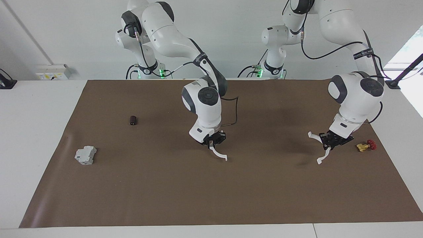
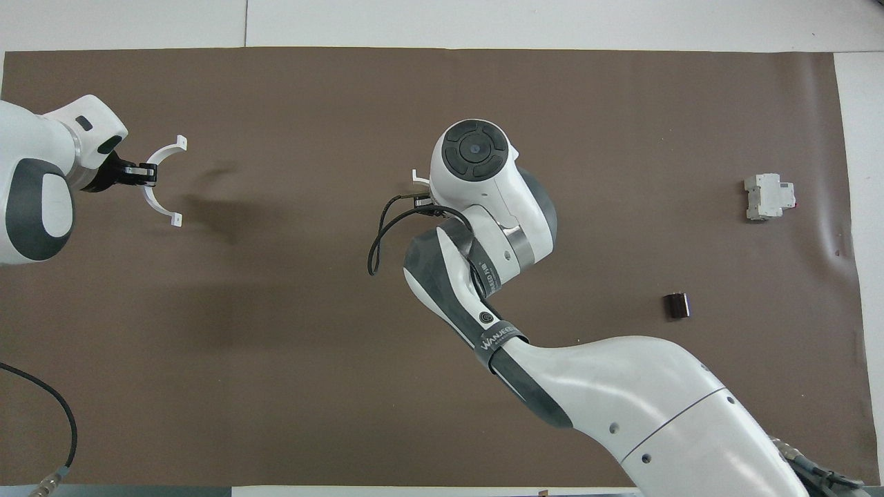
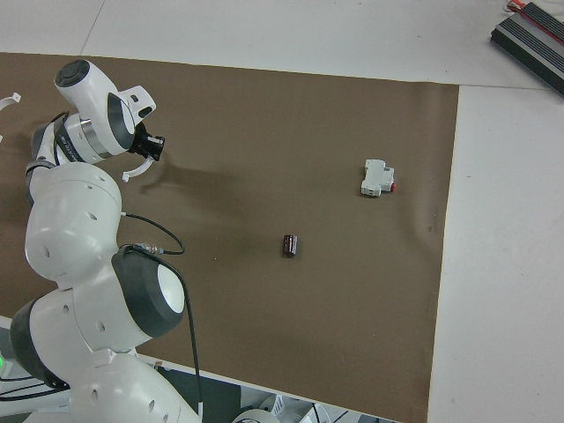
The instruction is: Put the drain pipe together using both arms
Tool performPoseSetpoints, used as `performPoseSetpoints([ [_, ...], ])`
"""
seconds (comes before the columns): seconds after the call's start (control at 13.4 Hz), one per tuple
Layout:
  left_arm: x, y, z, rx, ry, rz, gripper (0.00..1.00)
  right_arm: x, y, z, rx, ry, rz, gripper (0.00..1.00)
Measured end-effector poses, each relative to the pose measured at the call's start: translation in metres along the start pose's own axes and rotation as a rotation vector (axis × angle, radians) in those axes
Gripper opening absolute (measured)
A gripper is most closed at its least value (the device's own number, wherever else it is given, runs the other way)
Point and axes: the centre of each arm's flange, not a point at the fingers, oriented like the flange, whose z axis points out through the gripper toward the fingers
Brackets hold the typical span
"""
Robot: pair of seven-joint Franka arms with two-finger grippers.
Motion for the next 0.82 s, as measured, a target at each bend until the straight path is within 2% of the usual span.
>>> performPoseSetpoints([
  [0.22, 0.008, 0.028, -0.015, -0.004, 0.013, -0.009, 0.21, -0.003, -0.005, 0.016, -0.054, 0.012, -0.016, 0.20],
  [0.52, 0.012, 0.104, -0.019, -0.021, 0.014, -0.044, 0.21, 0.004, -0.004, 0.013, -0.035, 0.045, -0.002, 0.25],
  [0.67, 0.010, 0.140, -0.020, -0.028, 0.010, -0.054, 0.21, 0.010, 0.001, 0.006, -0.032, 0.059, 0.010, 0.44],
  [0.82, 0.006, 0.181, -0.022, -0.036, 0.006, -0.069, 0.21, 0.033, 0.036, -0.028, -0.039, 0.072, 0.049, 0.69],
])
